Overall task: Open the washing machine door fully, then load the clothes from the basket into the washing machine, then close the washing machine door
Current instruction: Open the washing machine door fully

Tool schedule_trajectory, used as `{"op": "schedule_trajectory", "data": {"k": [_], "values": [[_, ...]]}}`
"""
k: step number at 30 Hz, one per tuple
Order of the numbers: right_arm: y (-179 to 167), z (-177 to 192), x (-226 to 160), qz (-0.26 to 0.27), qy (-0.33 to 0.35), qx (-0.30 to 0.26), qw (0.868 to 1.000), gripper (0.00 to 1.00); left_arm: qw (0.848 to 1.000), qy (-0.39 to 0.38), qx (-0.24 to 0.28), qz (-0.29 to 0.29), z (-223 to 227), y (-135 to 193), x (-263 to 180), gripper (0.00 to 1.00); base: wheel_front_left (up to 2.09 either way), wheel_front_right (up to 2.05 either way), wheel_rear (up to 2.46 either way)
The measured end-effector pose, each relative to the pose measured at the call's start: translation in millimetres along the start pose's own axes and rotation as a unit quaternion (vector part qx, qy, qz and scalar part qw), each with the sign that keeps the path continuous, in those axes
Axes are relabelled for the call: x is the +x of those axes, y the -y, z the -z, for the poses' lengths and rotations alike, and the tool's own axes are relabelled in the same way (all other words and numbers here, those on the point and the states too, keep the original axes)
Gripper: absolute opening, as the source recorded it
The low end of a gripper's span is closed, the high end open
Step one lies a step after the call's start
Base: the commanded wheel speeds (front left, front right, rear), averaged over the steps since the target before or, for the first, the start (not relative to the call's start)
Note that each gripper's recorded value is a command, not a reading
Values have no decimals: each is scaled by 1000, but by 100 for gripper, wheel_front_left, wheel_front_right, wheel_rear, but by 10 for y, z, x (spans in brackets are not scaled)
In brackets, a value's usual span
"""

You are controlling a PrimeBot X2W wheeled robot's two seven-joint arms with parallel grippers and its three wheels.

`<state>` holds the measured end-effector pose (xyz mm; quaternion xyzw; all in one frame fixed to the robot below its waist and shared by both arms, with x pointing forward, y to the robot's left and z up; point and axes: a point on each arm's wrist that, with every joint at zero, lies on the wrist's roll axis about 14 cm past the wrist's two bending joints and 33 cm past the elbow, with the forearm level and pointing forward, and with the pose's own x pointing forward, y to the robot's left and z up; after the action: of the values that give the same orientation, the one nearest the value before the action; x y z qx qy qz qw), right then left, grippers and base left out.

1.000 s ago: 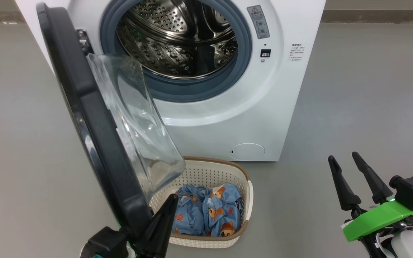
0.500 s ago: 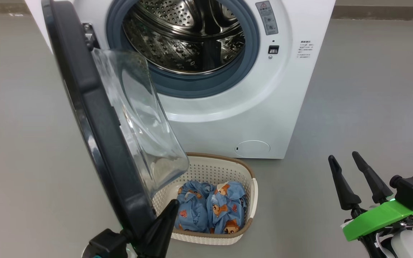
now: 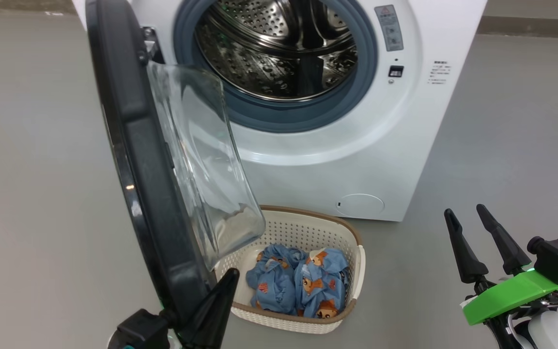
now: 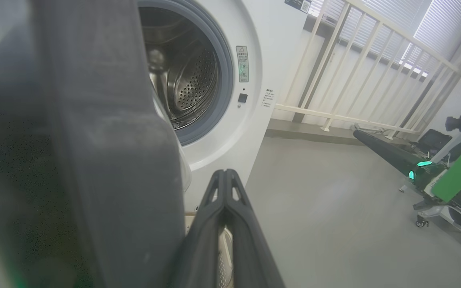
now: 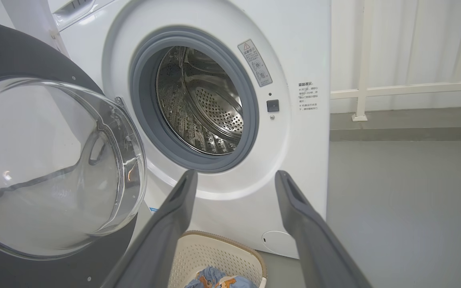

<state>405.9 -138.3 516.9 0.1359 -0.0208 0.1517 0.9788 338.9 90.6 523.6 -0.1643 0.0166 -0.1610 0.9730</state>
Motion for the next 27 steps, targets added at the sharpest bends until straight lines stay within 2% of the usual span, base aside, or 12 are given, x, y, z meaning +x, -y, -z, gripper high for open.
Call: {"op": "schedule_trajectory", "data": {"k": [27], "values": [[-389, 103, 198, -52, -10, 13, 999, 100, 991, 39, 28, -123, -306, -665, -387, 0, 0, 0, 0]]}}
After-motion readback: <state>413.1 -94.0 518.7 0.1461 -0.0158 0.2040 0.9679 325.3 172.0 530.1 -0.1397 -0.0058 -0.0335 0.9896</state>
